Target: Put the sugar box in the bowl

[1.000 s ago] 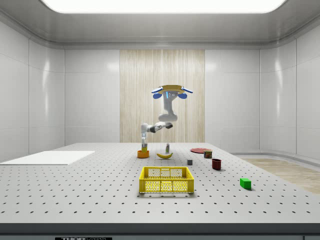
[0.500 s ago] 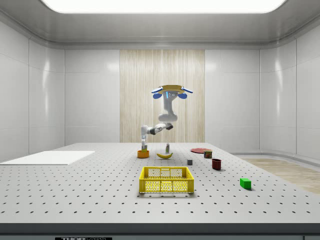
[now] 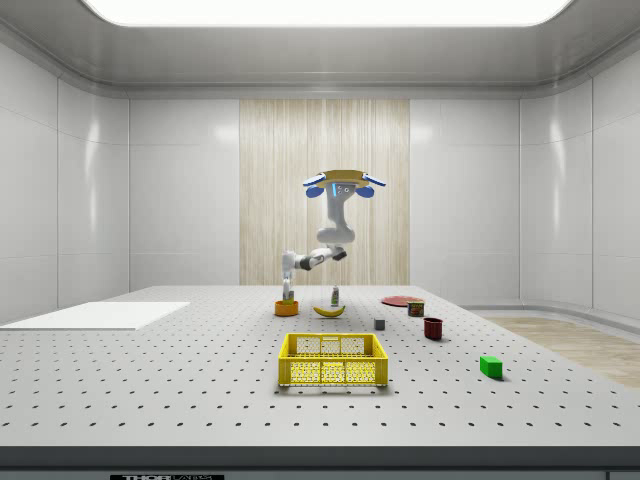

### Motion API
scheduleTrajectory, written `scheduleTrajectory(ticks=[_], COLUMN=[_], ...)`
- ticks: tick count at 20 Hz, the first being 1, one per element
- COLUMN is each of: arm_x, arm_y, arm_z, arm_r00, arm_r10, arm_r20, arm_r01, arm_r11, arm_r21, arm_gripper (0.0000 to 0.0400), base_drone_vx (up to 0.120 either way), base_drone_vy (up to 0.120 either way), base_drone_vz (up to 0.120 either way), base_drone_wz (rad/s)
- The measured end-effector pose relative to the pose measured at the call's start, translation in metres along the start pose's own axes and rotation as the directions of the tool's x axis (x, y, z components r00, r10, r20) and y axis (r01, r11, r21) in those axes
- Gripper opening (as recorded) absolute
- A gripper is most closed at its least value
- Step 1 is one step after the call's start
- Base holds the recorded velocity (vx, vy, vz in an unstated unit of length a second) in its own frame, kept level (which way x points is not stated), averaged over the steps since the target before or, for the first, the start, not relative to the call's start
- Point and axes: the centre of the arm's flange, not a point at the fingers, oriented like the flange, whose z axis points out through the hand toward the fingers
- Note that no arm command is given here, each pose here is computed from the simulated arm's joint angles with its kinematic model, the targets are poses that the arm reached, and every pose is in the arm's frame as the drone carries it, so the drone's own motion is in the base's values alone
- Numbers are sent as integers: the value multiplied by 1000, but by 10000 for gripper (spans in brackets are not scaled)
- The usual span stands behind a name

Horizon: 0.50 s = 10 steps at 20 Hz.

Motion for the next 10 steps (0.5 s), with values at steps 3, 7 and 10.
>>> scheduleTrajectory(ticks=[3,7,10], arm_x=[0,0,1], arm_y=[0,0,0], arm_z=[-6,-21,-34], arm_r00=[1000,1000,1000], arm_r10=[-1,-2,-2], arm_r20=[2,3,3], arm_r01=[1,2,2], arm_r11=[1000,1000,1000], arm_r21=[-1,-2,-2], arm_gripper=[393,397,400], base_drone_vx=[0,0,0], base_drone_vy=[0,0,0], base_drone_vz=[0,0,0], base_drone_wz=[0,0,0])
